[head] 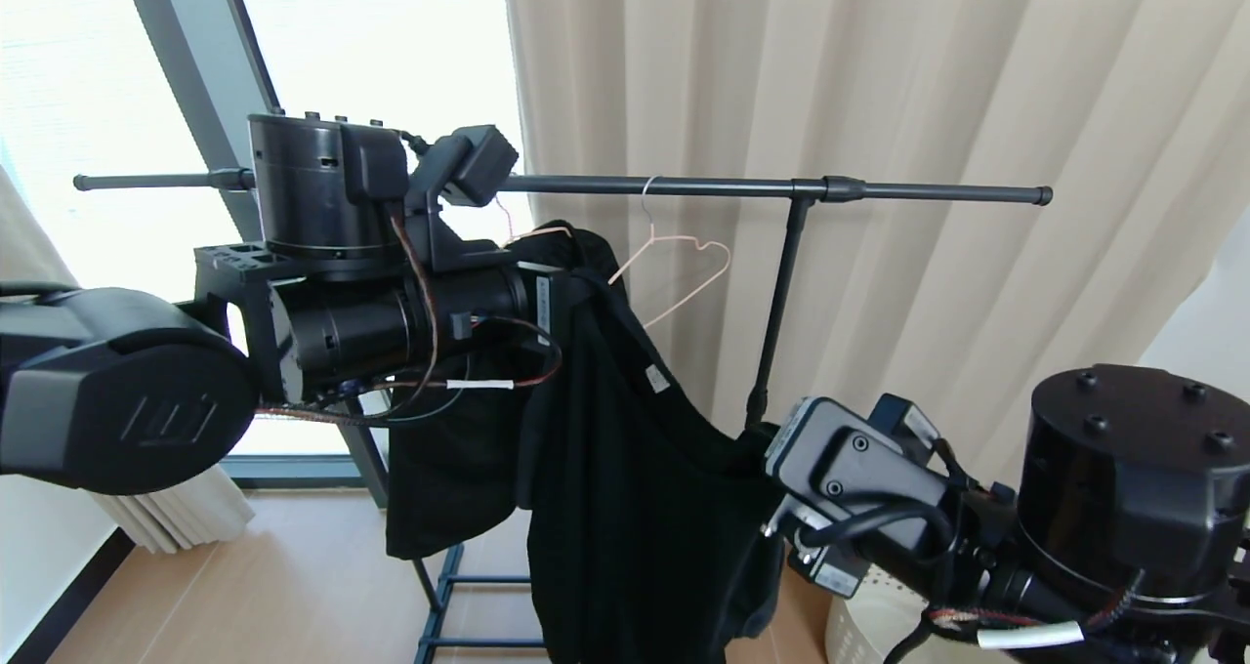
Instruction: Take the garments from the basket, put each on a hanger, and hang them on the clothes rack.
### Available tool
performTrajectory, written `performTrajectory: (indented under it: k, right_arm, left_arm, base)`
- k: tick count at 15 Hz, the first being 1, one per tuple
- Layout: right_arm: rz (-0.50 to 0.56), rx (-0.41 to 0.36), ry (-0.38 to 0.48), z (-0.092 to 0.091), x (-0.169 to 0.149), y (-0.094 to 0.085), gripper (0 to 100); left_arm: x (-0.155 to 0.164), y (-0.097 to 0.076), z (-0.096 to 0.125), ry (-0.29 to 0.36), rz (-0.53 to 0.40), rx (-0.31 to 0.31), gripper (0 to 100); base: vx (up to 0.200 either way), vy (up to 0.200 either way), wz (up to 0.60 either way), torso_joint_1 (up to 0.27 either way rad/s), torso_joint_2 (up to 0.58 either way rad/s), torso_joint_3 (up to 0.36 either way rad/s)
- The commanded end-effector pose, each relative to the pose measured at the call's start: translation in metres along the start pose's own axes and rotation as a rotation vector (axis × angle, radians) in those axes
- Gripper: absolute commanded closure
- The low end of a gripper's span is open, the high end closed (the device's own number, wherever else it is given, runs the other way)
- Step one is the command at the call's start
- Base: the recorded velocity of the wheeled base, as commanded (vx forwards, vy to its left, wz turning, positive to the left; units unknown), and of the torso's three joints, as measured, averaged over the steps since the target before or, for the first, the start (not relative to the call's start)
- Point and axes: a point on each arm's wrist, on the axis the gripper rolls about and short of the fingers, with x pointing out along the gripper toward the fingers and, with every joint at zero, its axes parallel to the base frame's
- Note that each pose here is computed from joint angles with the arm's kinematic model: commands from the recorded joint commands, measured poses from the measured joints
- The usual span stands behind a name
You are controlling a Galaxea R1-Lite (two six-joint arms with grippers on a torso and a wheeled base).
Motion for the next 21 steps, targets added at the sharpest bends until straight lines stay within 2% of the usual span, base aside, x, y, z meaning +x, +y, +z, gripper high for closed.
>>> performTrajectory:
  k: [1, 3, 5, 6, 8, 10, 12, 13, 15, 16, 17, 18, 19, 21]
  right_arm:
    - [0.093, 0.033, -0.056, 0.014, -0.007, 0.026, 100]
    - [0.13, 0.081, -0.072, 0.023, -0.002, 0.039, 100]
    - [0.18, 0.194, -0.088, 0.038, 0.005, 0.06, 100]
    - [0.189, 0.227, -0.095, 0.043, 0.008, 0.065, 100]
    - [0.185, 0.328, -0.117, 0.056, 0.015, 0.067, 100]
    - [0.17, 0.339, -0.114, 0.057, 0.014, 0.063, 100]
    - [0.108, 0.326, -0.078, 0.046, 0.022, 0.047, 100]
    - [0.073, 0.288, -0.054, 0.037, 0.024, 0.036, 100]
    - [-0.012, 0.196, -0.008, 0.018, 0.026, 0.01, 100]
    - [-0.054, 0.192, 0.006, 0.013, 0.028, -0.003, 100]
    - [-0.062, 0.194, 0.008, 0.012, 0.029, -0.005, 100]
    - [-0.13, 0.203, 0.038, 0.004, 0.038, -0.024, 100]
    - [-0.149, 0.208, 0.049, 0.002, 0.041, -0.03, 100]
    - [-0.195, 0.225, 0.082, -0.006, 0.062, -0.041, 100]
  left_arm:
    - [0.016, 0.0, 0.004, -0.005, -0.049, 0.001, 100]
    - [0.023, 0.0, 0.007, -0.012, -0.089, 0.005, 100]
    - [0.028, 0.0, 0.009, -0.014, -0.142, 0.007, 100]
    - [0.029, -0.001, 0.009, -0.014, -0.154, 0.008, 100]
    - [0.029, -0.002, 0.009, -0.01, -0.183, 0.008, 100]
    - [0.029, -0.001, 0.008, -0.009, -0.18, 0.007, 100]
    - [0.027, 0.001, 0.01, -0.014, -0.164, 0.007, 100]
    - [0.021, 0.002, 0.013, -0.017, -0.139, 0.009, 100]
    - [0.009, 0.01, 0.018, 0.026, -0.041, 0.047, 100]
    - [0.004, 0.014, 0.017, 0.05, 0.001, 0.068, 100]
    - [0.003, 0.014, 0.018, 0.05, 0.007, 0.071, 100]
    - [-0.008, 0.015, 0.02, 0.067, 0.067, 0.097, 100]
    - [-0.011, 0.015, 0.019, 0.089, 0.084, 0.107, 100]
    - [-0.023, 0.011, 0.009, 0.218, 0.129, 0.142, 100]
  base:
    - [0.0, 0.0, 0.0, 0.0, 0.0, 0.0]
    - [0.0, 0.0, 0.0, 0.0, 0.0, 0.0]
    - [0.0, 0.0, 0.0, 0.0, 0.0, 0.0]
    - [0.0, 0.0, 0.0, 0.0, 0.0, 0.0]
    - [0.0, 0.0, 0.0, 0.0, 0.0, 0.0]
    - [0.0, 0.0, 0.0, 0.0, 0.0, 0.0]
    - [0.0, 0.0, 0.0, 0.0, 0.0, 0.0]
    - [0.0, 0.0, 0.0, 0.0, 0.0, 0.0]
    - [0.0, 0.0, 0.0, 0.0, 0.0, 0.0]
    - [0.0, 0.0, 0.0, 0.0, 0.0, 0.0]
    - [0.0, 0.0, 0.0, 0.0, 0.0, 0.0]
    - [0.0, 0.0, 0.0, 0.0, 0.0, 0.0]
    - [0.0, 0.0, 0.0, 0.0, 0.0, 0.0]
    - [0.0, 0.0, 0.0, 0.0, 0.0, 0.0]
